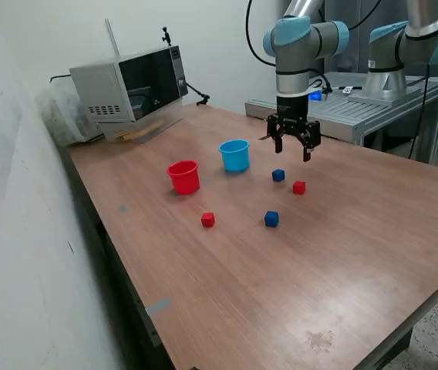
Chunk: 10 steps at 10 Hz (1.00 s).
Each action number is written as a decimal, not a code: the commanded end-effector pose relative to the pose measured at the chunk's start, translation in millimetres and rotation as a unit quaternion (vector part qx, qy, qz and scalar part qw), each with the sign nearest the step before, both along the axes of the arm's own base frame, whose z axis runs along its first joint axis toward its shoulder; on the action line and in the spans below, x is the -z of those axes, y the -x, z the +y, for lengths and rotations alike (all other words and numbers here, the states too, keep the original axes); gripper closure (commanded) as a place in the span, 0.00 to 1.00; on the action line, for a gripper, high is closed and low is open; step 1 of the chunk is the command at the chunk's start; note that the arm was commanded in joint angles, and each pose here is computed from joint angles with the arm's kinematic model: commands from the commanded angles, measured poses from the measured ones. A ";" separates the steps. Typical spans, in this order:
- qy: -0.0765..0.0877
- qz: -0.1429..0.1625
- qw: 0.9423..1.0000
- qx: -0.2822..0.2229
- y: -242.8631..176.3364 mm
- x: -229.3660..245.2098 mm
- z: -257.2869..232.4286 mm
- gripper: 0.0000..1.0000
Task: Place red objects in the red bin, and blue objects in the blue bin.
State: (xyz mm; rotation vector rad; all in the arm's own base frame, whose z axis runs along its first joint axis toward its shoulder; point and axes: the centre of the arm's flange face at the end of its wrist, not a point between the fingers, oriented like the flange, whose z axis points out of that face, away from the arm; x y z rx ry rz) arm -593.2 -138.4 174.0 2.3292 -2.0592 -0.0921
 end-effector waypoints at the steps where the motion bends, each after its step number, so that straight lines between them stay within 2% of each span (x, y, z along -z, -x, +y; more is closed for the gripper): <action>1: 0.001 0.002 1.000 0.000 4.9 7.0 1.1 0.00; 6: 0.000 0.006 1.000 0.016 19.8 12.9 19.9 0.00; 10: 0.000 0.000 0.999 0.047 24.9 23.2 58.5 0.00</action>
